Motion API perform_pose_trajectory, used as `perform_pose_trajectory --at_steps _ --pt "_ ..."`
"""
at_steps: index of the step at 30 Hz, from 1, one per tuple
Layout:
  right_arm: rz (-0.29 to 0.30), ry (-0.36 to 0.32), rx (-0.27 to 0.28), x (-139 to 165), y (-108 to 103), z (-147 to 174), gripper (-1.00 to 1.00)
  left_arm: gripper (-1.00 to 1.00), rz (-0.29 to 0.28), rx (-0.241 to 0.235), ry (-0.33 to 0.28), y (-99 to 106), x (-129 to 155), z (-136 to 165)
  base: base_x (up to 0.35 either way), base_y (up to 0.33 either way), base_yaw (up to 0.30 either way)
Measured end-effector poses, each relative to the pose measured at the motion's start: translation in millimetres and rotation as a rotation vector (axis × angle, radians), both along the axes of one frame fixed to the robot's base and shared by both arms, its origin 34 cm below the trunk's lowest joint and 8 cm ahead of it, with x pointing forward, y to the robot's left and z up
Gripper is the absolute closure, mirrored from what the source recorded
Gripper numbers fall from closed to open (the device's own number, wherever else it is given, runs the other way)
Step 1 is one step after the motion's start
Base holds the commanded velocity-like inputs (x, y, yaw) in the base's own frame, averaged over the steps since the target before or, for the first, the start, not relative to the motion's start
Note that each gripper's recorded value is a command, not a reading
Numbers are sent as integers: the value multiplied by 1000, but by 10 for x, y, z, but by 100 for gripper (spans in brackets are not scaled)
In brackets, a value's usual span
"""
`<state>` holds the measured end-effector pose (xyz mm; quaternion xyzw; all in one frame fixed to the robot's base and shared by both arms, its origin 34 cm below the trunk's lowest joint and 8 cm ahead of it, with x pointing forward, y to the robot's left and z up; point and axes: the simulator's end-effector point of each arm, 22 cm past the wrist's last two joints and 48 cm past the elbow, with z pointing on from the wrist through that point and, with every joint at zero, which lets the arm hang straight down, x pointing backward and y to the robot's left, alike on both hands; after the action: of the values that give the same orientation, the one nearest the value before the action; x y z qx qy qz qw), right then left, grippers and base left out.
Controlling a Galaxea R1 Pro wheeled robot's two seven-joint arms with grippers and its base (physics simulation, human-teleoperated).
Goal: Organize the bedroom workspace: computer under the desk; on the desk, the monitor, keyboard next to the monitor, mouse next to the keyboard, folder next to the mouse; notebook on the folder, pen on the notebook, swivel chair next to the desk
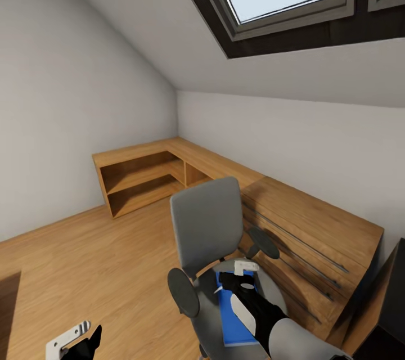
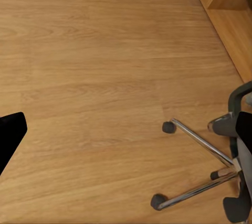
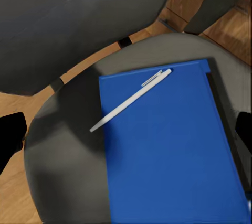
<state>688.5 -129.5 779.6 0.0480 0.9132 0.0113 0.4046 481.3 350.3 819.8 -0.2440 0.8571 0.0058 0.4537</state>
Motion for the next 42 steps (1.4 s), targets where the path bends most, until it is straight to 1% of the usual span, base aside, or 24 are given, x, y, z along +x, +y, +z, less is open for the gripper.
perform_pose_trajectory --at_steps 1,2,3,4,6,8,10,11,13,15,17,19,20,21,22,24,25,26,27,28,30,33,36,42 --pt "-17 4 -16 -3 -58 -18 -100 -100 -1 0 0 -2 2 -12 0 0 0" --pt "-61 15 -59 1 -197 -18 -100 -100 -1 -1 1 -7 0 -27 0 0 0" --pt "-108 37 -116 41 -357 33 -100 -100 -2 -1 2 -13 -3 -44 0 0 0" --pt "-119 49 -134 72 -402 60 -100 -100 -3 -1 2 -15 -1 -57 0 0 0" --pt "-123 96 -187 230 -492 228 -100 -100 -3 -2 3 -18 1 -82 0 0 0" --pt "-125 112 -197 310 -515 300 -100 -100 -3 -2 3 -19 5 -107 0 0 0" --pt "-130 122 -196 413 -524 404 -100 -100 -3 -2 3 -19 7 -134 0 0 0" --pt "-141 130 -175 496 -512 497 -100 -100 -4 -2 3 -20 8 -147 0 0 0" --pt "-157 146 -136 512 -476 486 -100 -100 -4 -2 3 -21 12 -173 0 0 0" --pt "-175 187 -100 431 -468 340 -100 -100 -4 -4 7 -28 10 -208 0 0 0" --pt "-178 206 -90 375 -471 224 -100 -100 -11 -12 14 -65 9 -240 0 0 0" --pt "-180 219 -85 337 -477 141 -100 -100 -28 -31 25 -163 24 -237 0 0 0" --pt "-182 228 -83 312 -484 93 -100 -100 -44 -53 40 -274 36 -209 0 0 0" --pt "-182 230 -83 308 -486 72 -100 -100 -44 -58 48 -287 33 -218 0 0 0" --pt "-182 234 -83 297 -489 44 -100 -100 -11 -66 59 -167 57 -196 0 0 0" --pt "-183 236 -82 294 -491 11 -100 -100 19 -85 59 -61 125 -174 0 0 0" --pt "-184 236 -82 294 -491 -5 -100 -100 39 -124 62 -15 200 -150 0 0 0" --pt "-184 236 -81 294 -490 -20 -100 -100 46 -152 64 -15 240 -148 0 0 0" --pt "-184 236 -80 296 -492 -35 -100 -100 54 -272 73 -91 385 -100 0 0 0" --pt "-185 236 -80 298 -497 -49 -100 -100 62 -321 63 -84 484 -41 0 0 0" --pt "-188 233 -78 305 -505 -75 -100 -100 94 -379 40 70 616 62 0 0 0" --pt "-189 229 -77 316 -504 -111 -100 -100 109 -400 38 142 649 39 0 0 0" --pt "-191 226 -77 325 -509 -148 -100 -100 103 -395 36 193 668 34 0 0 0" --pt "-193 223 -73 339 -510 -225 -100 -100 75 -394 61 158 658 -58 0 0 0"
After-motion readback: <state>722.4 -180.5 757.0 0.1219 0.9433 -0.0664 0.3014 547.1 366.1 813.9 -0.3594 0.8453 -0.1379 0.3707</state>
